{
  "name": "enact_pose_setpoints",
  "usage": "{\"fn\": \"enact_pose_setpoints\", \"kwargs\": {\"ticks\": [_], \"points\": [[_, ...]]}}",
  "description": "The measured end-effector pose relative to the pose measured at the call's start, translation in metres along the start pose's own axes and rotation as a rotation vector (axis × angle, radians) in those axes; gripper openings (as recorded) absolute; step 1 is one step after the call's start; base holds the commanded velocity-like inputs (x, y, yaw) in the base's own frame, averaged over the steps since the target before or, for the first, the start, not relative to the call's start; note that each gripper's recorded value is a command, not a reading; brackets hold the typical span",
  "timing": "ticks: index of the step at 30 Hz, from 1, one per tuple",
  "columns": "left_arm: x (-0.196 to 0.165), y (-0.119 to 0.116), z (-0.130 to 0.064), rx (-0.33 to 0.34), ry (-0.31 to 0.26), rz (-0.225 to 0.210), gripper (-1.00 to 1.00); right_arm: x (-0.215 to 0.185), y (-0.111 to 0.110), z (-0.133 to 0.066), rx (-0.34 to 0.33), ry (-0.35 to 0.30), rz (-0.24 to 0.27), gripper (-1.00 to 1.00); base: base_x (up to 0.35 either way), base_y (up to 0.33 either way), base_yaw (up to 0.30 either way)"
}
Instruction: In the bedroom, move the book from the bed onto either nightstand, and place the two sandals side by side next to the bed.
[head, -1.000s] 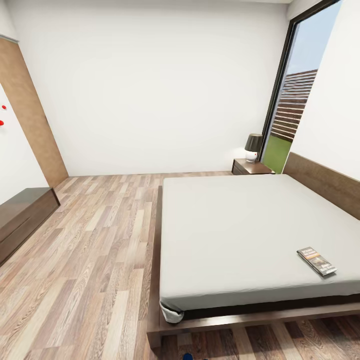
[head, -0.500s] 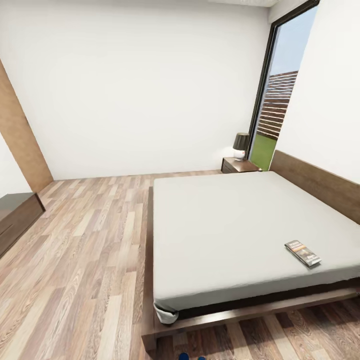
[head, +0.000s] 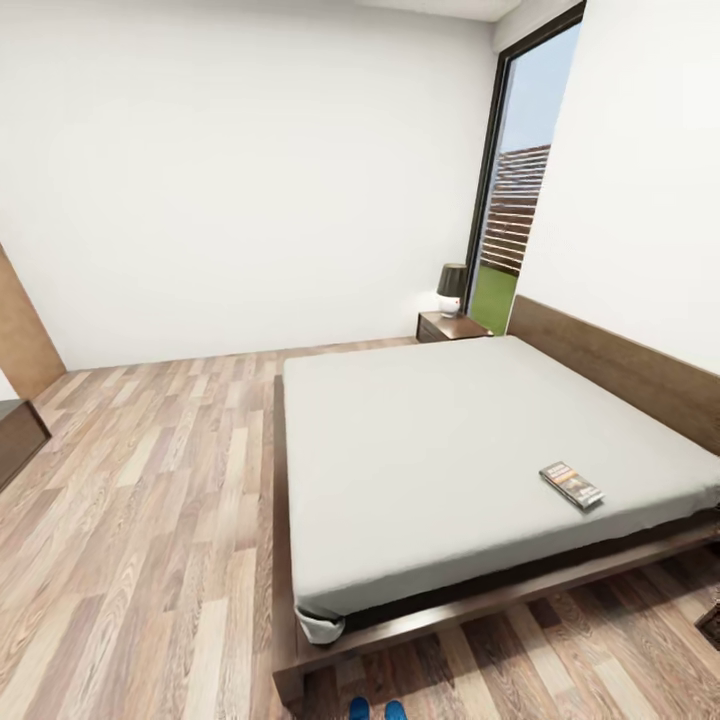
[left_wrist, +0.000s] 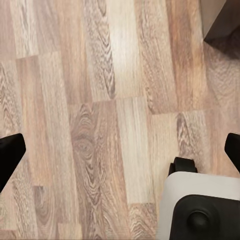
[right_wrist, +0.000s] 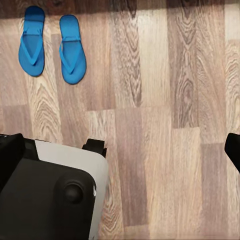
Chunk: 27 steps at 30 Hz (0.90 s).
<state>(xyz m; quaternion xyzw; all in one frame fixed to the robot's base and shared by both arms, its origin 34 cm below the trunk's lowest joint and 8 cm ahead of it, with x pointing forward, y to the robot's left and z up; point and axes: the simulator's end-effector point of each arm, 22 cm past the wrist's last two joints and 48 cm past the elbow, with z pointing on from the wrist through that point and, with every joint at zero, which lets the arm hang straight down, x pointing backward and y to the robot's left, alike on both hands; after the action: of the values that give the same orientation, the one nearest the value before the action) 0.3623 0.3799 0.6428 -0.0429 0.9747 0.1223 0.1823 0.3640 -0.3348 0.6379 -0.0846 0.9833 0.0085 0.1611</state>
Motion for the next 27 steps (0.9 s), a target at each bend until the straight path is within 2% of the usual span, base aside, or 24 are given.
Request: {"fn": "enact_pose_setpoints", "kwargs": {"ticks": [12, 27], "points": [[-0.0002, 0.0003, -0.0001, -0.001, -0.001, 0.000, 1.00, 0.0001, 0.0000, -0.0002, 0.000, 0.000, 0.000, 1.00, -0.062, 0.032, -0.071], [-0.0002, 0.0003, -0.0001, -0.001, -0.001, -0.001, 1.00, 0.0001, -0.0007, -0.0003, 0.001, -0.001, 0.000, 1.00, -0.046, 0.002, -0.257]]}}
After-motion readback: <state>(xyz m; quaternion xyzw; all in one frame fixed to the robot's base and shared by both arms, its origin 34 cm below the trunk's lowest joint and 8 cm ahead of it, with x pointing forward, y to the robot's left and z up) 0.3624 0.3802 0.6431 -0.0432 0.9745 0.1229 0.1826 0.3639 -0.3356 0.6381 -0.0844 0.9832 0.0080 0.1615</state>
